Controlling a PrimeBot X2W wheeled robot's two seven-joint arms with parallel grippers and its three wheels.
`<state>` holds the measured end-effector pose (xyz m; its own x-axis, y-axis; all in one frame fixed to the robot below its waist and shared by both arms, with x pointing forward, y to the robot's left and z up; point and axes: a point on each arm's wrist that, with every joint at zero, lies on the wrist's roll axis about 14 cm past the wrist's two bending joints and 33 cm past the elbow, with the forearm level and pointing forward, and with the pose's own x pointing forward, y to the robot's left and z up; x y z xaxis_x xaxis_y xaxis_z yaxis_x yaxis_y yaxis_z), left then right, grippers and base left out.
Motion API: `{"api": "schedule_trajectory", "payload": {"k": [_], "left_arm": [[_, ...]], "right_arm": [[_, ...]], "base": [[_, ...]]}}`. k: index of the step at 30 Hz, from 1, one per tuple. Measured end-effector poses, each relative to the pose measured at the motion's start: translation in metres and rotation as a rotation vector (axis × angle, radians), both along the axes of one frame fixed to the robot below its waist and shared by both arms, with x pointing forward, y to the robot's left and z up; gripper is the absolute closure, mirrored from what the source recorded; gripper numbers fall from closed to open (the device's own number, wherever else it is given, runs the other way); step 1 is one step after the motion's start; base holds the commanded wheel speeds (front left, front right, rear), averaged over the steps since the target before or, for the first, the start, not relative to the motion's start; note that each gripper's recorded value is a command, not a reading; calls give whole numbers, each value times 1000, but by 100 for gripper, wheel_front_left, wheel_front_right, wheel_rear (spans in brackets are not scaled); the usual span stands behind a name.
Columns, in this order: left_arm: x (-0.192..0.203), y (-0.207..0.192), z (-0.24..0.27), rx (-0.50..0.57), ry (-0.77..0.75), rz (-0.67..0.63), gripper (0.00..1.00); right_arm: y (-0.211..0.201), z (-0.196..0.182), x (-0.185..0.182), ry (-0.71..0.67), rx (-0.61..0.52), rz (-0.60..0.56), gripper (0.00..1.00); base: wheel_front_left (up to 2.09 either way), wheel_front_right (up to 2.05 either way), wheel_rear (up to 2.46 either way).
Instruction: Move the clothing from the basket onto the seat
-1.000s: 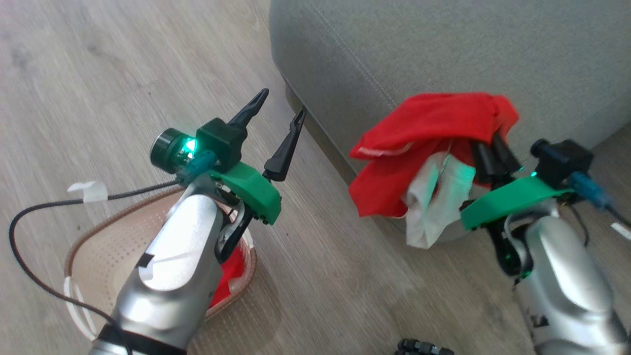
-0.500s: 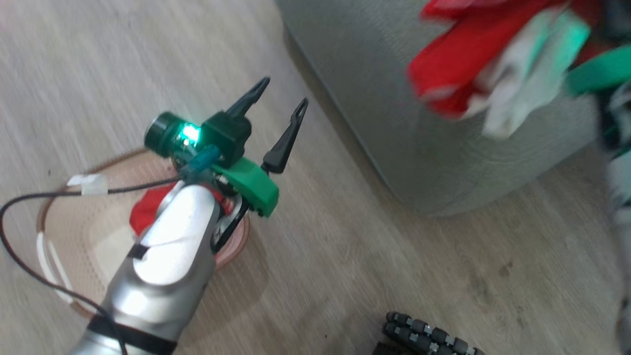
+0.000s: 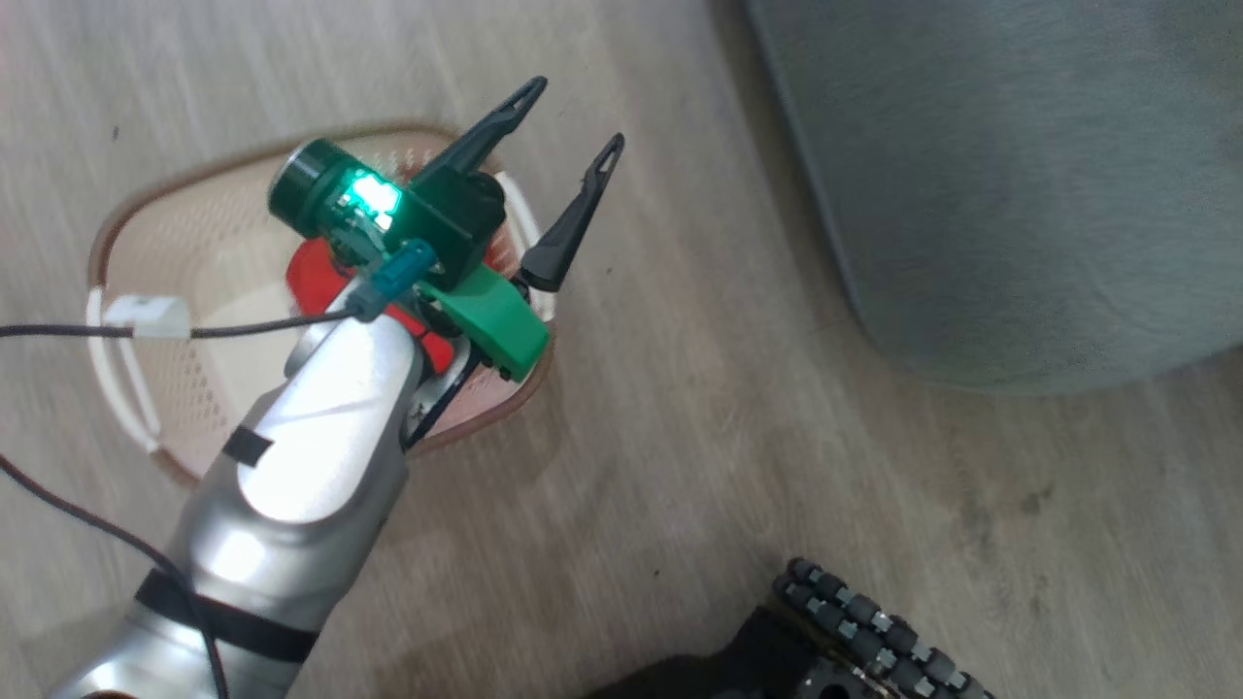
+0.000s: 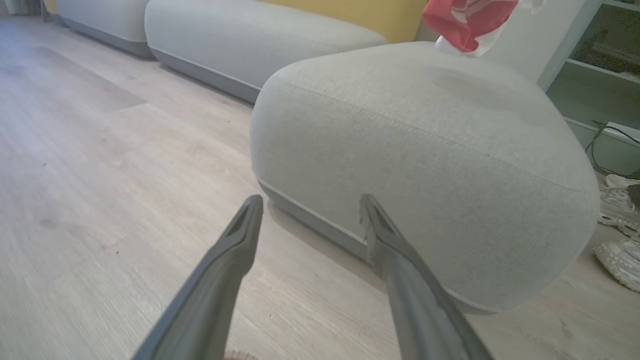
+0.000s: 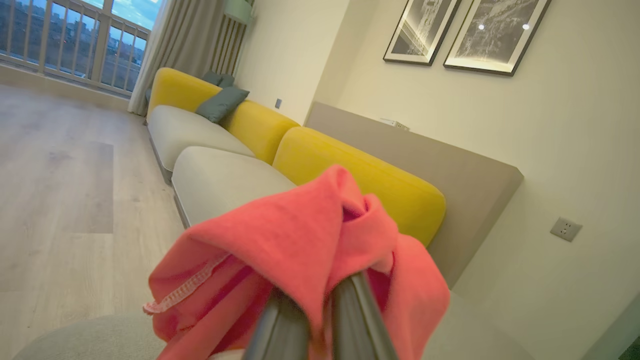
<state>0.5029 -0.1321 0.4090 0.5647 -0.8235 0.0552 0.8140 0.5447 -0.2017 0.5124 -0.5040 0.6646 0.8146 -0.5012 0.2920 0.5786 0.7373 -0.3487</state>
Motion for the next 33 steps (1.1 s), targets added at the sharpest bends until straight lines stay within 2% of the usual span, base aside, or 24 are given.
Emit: {"api": "schedule_trajectory", "payload": {"k": [6,10,14,15,16,17,20,23,28,33], "left_arm": [[6,25,-32,38,48,39,0],[7,42,-53,64,91,70,0],[10,60,-67,93,115,105,0],[11,63,-67,98,115,112,0],[11,63,-67,98,115,112,0],[11,66,-66,102,112,118,0],[15,71,-55,102,92,137,0],[18,74,-42,95,73,156,0],[14,81,-24,86,70,194,0],[4,89,-5,75,73,239,0]], "right_arm": [[-32,-31,16,60,77,-123,100],[-39,-92,24,164,184,-177,100],[-18,-173,30,279,300,-162,100],[-12,-191,29,302,330,-154,81],[-12,-191,29,302,330,-154,47],[-6,-208,25,330,353,-149,1],[5,-234,9,382,384,-137,0],[9,-240,-1,410,384,-121,0],[38,-252,-16,440,394,-58,0],[56,-233,-27,371,384,12,0]], "base": [[0,0,0],[0,0,0],[0,0,0],[0,0,0],[0,0,0],[0,0,0],[0,0,0],[0,0,0],[0,0,0],[0,0,0]]}}
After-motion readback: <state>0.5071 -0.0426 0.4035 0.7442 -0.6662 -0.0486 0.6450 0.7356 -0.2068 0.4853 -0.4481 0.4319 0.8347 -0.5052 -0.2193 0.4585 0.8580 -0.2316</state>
